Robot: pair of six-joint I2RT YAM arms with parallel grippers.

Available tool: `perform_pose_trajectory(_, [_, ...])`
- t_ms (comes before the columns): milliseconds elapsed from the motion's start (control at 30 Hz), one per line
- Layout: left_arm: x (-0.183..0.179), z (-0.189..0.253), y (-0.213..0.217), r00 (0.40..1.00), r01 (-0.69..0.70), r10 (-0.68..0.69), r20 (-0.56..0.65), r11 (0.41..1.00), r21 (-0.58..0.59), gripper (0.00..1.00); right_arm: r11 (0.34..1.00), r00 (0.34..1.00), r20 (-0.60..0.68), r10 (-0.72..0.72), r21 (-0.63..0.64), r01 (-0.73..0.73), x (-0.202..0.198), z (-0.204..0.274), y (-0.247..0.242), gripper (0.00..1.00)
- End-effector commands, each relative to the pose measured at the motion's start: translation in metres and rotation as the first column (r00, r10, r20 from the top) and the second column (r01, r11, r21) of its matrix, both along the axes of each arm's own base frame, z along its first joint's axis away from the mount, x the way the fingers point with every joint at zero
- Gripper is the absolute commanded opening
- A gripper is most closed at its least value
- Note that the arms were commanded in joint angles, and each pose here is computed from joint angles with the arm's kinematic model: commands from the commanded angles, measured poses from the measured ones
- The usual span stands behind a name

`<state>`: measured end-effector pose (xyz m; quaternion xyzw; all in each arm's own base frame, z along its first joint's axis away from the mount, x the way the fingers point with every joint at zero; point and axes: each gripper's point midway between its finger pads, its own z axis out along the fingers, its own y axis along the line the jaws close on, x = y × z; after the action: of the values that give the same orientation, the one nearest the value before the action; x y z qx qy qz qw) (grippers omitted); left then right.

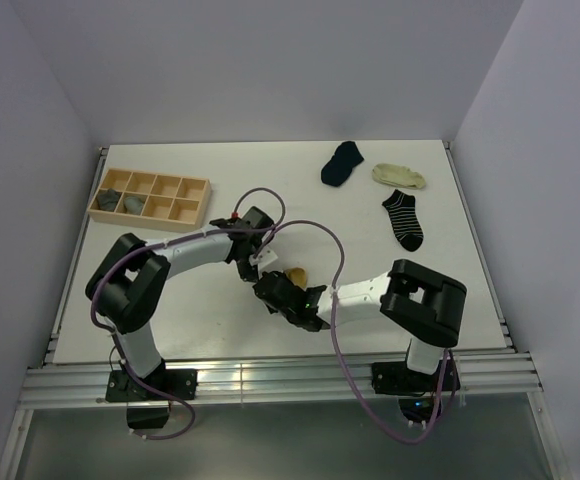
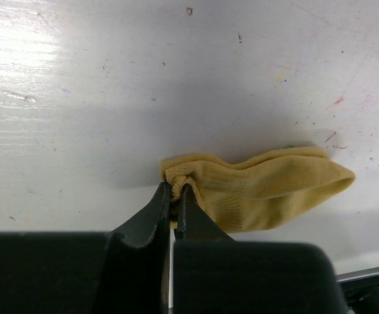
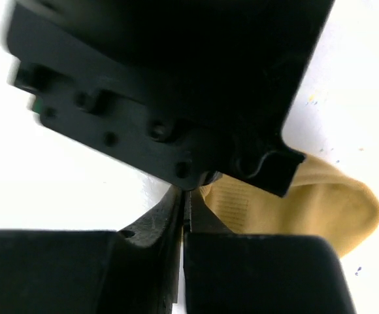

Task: Roll the socks
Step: Roll the sock at the center of the board.

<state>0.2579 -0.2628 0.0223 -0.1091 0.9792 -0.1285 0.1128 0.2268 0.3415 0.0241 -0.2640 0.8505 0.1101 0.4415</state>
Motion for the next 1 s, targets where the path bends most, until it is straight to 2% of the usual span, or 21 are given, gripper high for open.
perform_pose_trajectory(0, [-0.012, -0.002, 0.01, 1.0, -0.007, 0.007, -0.008, 1.0, 0.031, 0.05, 0.989, 0.987, -0.16, -0.015, -0.145, -0.009, -0.023, -0.051, -0.036, 0.0])
perform_pose_trajectory(200, [-0.007, 0.003, 0.02, 0.997, -0.08, 0.08, 0.01, 0.997, -0.003, 0.07, 0.999, 0.967, -0.254, 0.035, 0.001, -0.036, -0.039, -0.044, -0.033, 0.0])
perform_pose_trajectory(300, [-0.006, 0.008, 0.021, 0.994, -0.108, 0.109, 0.011, 0.993, -0.04, 0.15, 0.992, 0.949, -0.303, 0.091, 0.117, -0.058, -0.046, -0.039, -0.026, 0.0])
perform_pose_trajectory(333, [-0.006, 0.009, 0.022, 0.993, -0.119, 0.12, 0.014, 0.992, -0.043, 0.2, 0.987, 0.941, -0.32, 0.106, 0.145, -0.062, -0.048, -0.039, -0.024, 0.0])
perform_pose_trajectory(367, [-0.007, 0.009, 0.023, 0.991, -0.133, 0.133, 0.015, 0.99, -0.049, 0.29, 0.984, 0.931, -0.347, 0.11, 0.168, -0.053, -0.048, -0.042, -0.029, 0.0])
perform_pose_trajectory(433, [-0.005, 0.017, 0.023, 0.988, -0.15, 0.152, 0.03, 0.986, -0.073, 0.37, 0.96, 0.901, -0.396, 0.178, 0.272, -0.07, -0.054, -0.034, -0.019, 0.0])
perform_pose_trajectory(467, [-0.007, 0.016, 0.025, 0.987, -0.157, 0.16, 0.03, 0.985, -0.076, 0.47, 0.954, 0.892, -0.42, 0.17, 0.295, -0.043, -0.05, -0.036, -0.027, 0.0])
perform_pose_trajectory(500, [0.0, 0.023, 0.03, 0.978, -0.188, 0.194, 0.075, 0.979, -0.077, 0.52, 0.927, 0.869, -0.441, 0.227, 0.372, -0.053, -0.054, -0.027, -0.019, 0.0])
perform_pose_trajectory(533, [0.0, 0.026, 0.031, 0.975, -0.196, 0.204, 0.089, 0.977, -0.085, 0.57, 0.915, 0.859, -0.454, 0.238, 0.403, -0.04, -0.053, -0.025, -0.02, 0.0])
perform_pose_trajectory(567, [-0.002, 0.025, 0.035, 0.972, -0.207, 0.215, 0.096, 0.975, -0.084, 0.68, 0.906, 0.853, -0.472, 0.222, 0.424, -0.002, -0.046, -0.025, -0.028, 0.0])
perform_pose_trajectory(600, [0.0, 0.029, 0.036, 0.966, -0.22, 0.231, 0.116, 0.971, -0.099, 0.72, 0.893, 0.839, -0.496, 0.225, 0.45, 0.026, -0.045, -0.024, -0.029, 0.0])
perform_pose_trajectory(733, [0.009, 0.06, 0.025, 0.943, -0.184, 0.244, 0.227, 0.949, -0.256, 0.77, 0.817, 0.785, -0.543, 0.298, 0.57, 0.083, -0.042, -0.013, -0.03, 0.0])
perform_pose_trajectory(800, [0.005, 0.062, 0.024, 0.943, -0.154, 0.227, 0.245, 0.947, -0.283, 0.77, 0.796, 0.752, -0.598, 0.276, 0.581, 0.17, -0.037, -0.021, -0.038, 0.0])
perform_pose_trajectory(967, [-0.002, 0.063, 0.006, 0.953, -0.048, 0.139, 0.268, 0.947, -0.319, 0.76, 0.738, 0.695, -0.657, 0.292, 0.617, 0.273, -0.033, -0.027, -0.044, 0.0])
